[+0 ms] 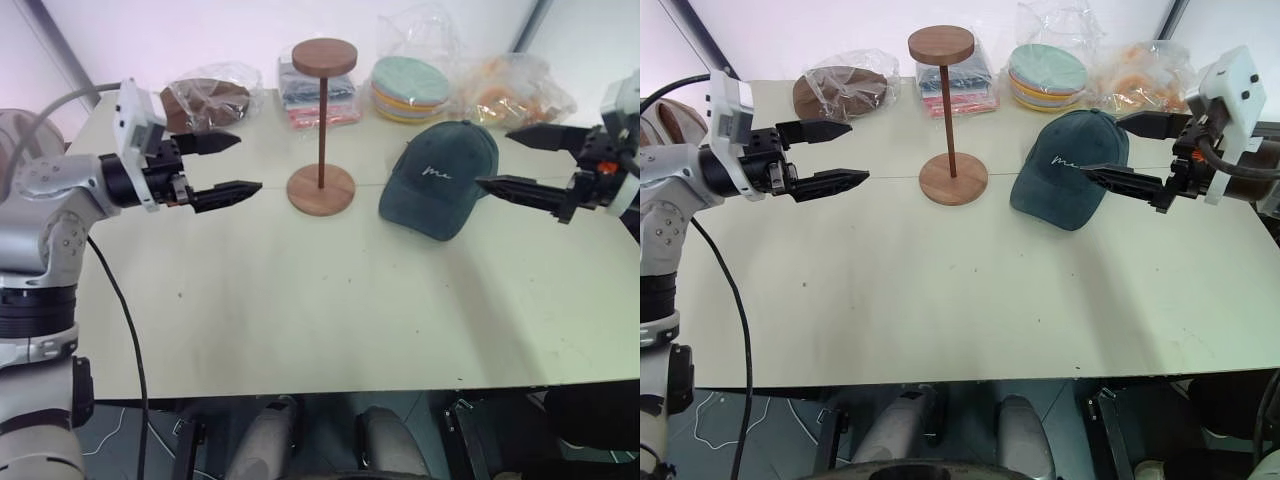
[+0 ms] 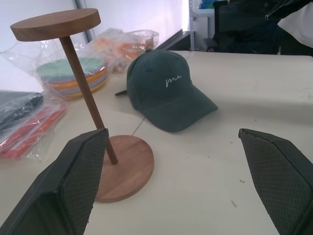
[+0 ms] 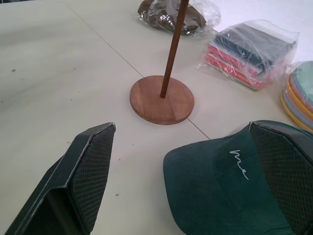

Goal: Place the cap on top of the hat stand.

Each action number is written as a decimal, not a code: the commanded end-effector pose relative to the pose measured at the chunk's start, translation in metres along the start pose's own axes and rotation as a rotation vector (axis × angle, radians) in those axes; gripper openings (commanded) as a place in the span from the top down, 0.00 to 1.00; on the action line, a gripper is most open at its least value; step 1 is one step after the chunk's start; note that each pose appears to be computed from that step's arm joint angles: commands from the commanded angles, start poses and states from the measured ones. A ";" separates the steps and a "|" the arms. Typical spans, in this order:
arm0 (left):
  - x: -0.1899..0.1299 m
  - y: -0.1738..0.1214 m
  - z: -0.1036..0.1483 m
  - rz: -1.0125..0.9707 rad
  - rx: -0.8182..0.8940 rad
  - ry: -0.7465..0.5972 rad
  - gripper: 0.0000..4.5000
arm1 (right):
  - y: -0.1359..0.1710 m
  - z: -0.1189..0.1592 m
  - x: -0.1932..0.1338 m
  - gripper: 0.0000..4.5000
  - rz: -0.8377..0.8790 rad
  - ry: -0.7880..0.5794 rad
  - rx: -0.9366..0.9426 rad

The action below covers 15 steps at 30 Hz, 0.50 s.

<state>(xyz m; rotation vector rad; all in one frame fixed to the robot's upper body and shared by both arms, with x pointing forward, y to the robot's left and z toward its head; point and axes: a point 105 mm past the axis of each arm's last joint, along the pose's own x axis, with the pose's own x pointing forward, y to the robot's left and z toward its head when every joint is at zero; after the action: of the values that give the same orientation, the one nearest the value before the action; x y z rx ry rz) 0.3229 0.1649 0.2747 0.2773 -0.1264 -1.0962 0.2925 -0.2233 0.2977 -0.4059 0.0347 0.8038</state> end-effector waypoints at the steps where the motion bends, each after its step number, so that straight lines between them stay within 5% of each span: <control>1: -0.004 0.002 0.011 0.012 0.033 -0.022 0.00 | 0.000 0.015 -0.007 0.01 -0.025 -0.035 -0.060; 15: -0.003 0.000 0.009 0.009 0.031 -0.013 0.00 | 0.004 -0.001 0.001 0.01 -0.055 0.036 -0.142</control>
<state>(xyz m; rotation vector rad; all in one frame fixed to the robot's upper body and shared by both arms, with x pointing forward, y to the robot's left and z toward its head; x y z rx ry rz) 0.3228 0.1648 0.2745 0.2778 -0.1255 -1.0970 0.2949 -0.2263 0.2822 -0.4869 0.0603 0.7566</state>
